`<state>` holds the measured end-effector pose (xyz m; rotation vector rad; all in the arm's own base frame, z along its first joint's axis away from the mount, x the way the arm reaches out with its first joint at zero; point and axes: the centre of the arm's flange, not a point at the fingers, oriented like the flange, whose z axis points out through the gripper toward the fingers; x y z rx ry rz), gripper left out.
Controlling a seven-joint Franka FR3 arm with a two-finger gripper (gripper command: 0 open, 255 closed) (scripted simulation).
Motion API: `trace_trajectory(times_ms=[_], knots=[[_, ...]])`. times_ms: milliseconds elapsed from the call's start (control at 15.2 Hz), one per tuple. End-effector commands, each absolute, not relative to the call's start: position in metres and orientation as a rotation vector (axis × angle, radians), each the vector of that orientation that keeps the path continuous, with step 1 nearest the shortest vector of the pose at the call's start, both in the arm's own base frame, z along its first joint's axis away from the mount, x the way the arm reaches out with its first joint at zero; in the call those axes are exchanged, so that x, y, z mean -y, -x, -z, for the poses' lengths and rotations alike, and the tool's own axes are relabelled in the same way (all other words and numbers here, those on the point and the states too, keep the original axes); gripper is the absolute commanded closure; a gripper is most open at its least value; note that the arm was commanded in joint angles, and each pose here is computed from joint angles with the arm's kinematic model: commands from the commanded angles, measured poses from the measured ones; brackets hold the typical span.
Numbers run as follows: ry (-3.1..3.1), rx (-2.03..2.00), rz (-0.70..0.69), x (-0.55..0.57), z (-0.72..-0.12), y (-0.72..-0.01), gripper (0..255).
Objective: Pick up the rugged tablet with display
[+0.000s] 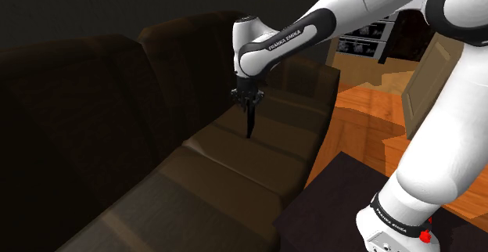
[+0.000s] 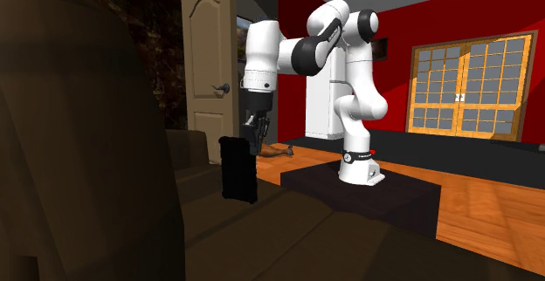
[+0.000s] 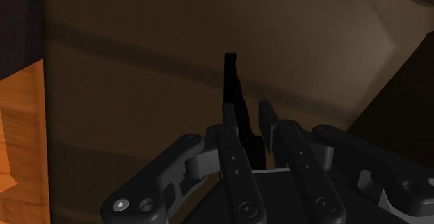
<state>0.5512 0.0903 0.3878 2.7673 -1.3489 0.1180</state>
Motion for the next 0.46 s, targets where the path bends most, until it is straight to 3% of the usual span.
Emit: trace_trajectory(times_ms=[0, 396], knots=[[-2.767, 1.349, -0.118, -0.09, -0.399, -0.551, 255], [-2.768, 1.349, -0.118, -0.09, -0.421, -0.551, 255]])
